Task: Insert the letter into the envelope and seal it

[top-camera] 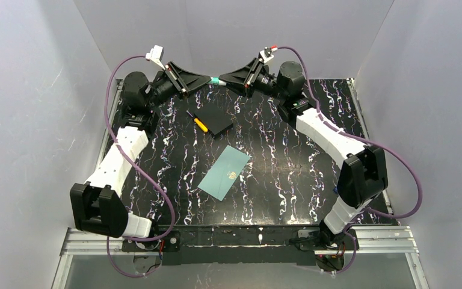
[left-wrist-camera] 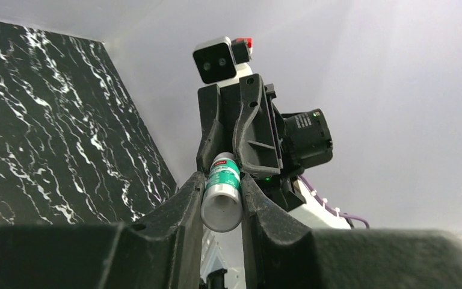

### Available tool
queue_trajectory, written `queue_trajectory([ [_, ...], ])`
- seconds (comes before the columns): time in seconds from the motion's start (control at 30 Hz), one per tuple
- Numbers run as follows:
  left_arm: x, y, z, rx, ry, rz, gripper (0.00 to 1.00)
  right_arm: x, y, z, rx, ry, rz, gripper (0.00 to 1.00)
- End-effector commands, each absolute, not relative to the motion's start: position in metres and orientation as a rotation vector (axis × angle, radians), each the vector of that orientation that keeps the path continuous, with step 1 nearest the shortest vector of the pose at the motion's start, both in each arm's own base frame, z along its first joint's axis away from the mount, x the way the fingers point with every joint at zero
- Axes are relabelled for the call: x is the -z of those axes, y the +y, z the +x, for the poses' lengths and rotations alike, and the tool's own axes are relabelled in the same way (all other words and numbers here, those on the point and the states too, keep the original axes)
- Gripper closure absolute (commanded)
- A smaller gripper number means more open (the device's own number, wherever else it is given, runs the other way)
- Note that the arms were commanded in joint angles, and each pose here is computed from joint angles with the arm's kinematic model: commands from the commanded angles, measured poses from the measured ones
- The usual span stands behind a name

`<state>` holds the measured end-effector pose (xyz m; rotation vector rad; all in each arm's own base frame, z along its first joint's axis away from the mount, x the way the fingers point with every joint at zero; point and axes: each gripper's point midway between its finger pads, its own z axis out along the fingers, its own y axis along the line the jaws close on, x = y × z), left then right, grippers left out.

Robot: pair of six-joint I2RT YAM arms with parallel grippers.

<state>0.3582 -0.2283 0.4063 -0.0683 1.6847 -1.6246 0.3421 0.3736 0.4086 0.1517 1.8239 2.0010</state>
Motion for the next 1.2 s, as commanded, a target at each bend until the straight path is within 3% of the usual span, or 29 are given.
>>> queue_trajectory([
  [0.0,-0.355,-0.309,0.291,1.808,1.908,0.226,1.00,-0.412,0.434,0.261,-2.209,1.863,-0.112,0.99],
  [0.23,-0.337,-0.316,0.286,1.810,1.962,0.242,1.00,-0.409,0.433,0.273,-2.225,1.831,-0.055,0.99],
  [0.43,-0.336,-0.291,0.303,1.760,1.956,0.154,1.00,-0.396,0.382,0.318,-2.125,1.786,0.119,0.99],
  [0.47,-0.336,-0.283,0.308,1.749,1.953,0.129,1.00,-0.393,0.373,0.325,-2.082,1.798,0.130,0.92],
  [0.5,-0.335,-0.277,0.312,1.737,1.949,0.105,1.00,-0.389,0.364,0.332,-2.027,1.805,0.133,0.78],
  [0.6,-0.330,-0.260,0.322,1.702,1.943,0.059,1.00,-0.373,0.342,0.345,-1.872,1.866,0.146,0.28],
  [0.7,-0.313,-0.249,0.328,1.679,1.973,-0.009,1.00,-0.349,0.326,0.348,-1.732,1.956,0.152,0.11],
  [1.0,-0.194,-0.216,0.339,1.603,2.276,-0.567,1.00,-0.228,0.254,0.350,-1.160,2.295,0.374,0.08],
  [1.17,-0.116,-0.205,0.345,1.475,2.393,-0.988,1.00,-0.207,0.247,0.342,-1.111,2.347,0.383,0.12],
])
